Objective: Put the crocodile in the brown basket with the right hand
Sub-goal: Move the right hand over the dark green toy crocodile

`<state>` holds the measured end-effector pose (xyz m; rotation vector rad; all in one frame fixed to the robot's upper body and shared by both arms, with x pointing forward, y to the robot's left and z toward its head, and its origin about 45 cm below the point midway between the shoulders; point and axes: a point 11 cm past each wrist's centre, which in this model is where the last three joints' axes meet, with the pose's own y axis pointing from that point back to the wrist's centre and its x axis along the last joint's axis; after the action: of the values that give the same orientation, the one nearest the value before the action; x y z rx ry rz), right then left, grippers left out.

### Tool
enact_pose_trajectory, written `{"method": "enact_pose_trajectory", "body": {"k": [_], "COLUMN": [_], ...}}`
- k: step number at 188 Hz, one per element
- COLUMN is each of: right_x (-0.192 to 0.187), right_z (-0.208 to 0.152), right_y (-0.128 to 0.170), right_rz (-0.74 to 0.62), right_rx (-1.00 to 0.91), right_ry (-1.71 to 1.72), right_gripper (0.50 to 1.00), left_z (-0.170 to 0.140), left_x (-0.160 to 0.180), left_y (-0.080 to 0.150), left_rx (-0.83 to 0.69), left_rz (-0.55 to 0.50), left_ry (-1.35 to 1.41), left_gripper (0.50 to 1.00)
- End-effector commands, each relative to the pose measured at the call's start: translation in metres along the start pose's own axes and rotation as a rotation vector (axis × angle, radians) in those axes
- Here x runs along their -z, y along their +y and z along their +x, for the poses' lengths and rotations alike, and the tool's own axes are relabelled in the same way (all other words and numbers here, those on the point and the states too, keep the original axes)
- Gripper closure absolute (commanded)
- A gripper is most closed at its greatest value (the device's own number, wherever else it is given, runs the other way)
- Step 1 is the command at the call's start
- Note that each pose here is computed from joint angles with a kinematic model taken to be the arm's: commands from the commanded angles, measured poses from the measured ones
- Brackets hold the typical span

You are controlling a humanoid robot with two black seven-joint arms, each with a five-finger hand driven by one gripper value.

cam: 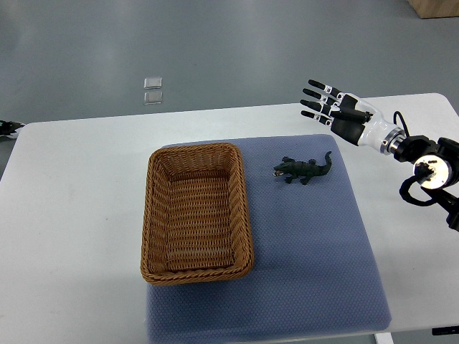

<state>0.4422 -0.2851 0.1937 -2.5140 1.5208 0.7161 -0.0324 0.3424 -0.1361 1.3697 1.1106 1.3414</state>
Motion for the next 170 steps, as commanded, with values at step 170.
{"method": "enact_pose_trajectory", "body": {"k": [170], "right_x": [0.026], "right_z": [-0.035], "right_y": [-0.022], "right_rz": [-0.110], "right_rx": [0.197], "right_ry": [0.681], "right_gripper": [0.574], "left_z": [0.000], "left_x": [-0.004], "left_y": [0.000], "left_rx": [0.000], "left_rz": [-0.008], "left_ry": [0.000], "left_gripper": [0.500]}}
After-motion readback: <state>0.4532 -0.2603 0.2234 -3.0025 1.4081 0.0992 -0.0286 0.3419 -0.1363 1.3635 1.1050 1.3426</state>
